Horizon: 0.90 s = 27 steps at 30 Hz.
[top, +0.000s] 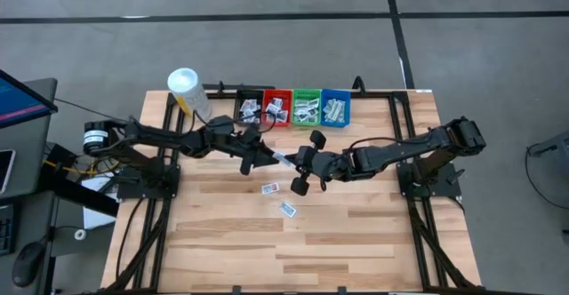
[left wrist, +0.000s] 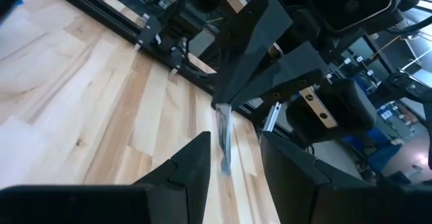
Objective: Pick & Place First Aid Supplies
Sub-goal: Put the right ointment pack into the black bin
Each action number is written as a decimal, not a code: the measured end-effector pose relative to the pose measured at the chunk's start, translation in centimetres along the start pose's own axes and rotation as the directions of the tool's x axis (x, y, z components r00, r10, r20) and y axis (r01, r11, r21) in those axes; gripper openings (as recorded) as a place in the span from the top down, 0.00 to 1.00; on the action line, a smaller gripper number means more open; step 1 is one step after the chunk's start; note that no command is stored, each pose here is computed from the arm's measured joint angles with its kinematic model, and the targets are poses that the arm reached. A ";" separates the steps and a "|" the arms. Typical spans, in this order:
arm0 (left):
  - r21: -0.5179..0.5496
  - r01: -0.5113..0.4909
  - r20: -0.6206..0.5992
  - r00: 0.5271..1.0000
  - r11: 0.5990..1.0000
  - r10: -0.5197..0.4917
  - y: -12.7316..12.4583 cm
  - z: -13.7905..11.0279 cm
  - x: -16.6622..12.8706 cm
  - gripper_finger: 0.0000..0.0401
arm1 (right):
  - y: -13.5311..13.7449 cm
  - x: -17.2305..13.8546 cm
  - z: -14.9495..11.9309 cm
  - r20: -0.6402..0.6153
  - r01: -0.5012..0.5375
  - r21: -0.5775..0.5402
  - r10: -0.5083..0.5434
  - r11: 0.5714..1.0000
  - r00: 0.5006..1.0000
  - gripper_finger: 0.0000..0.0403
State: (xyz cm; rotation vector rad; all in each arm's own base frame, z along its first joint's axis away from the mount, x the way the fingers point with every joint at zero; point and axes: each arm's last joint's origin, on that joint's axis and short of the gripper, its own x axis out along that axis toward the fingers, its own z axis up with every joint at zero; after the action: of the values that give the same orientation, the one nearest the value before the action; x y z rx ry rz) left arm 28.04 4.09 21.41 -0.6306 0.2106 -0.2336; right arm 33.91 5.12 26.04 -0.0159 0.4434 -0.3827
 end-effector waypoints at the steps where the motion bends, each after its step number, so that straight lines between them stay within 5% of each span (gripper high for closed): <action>1: 0.003 0.003 -0.001 1.000 1.000 -0.003 0.0 0.1 0.2 0.67 | 0.0 0.0 0.0 0.000 -0.002 0.000 0.002 1.000 1.000 1.00; 16: 0.046 0.011 0.012 1.000 0.999 -0.011 -0.2 0.4 0.7 0.69 | 0.1 0.0 0.0 -0.003 -0.005 -0.002 0.005 1.000 1.000 1.00; 27: 0.094 0.006 0.012 1.000 0.996 -0.007 -0.2 0.4 0.7 0.93 | 0.1 0.0 0.0 0.000 -0.006 0.000 0.006 1.000 1.000 1.00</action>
State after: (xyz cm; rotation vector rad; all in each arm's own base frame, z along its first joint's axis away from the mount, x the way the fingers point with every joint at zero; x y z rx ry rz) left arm 28.80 3.97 21.78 -0.5390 0.1847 -0.2442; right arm 33.90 5.18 26.06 -0.0143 0.4436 -0.3768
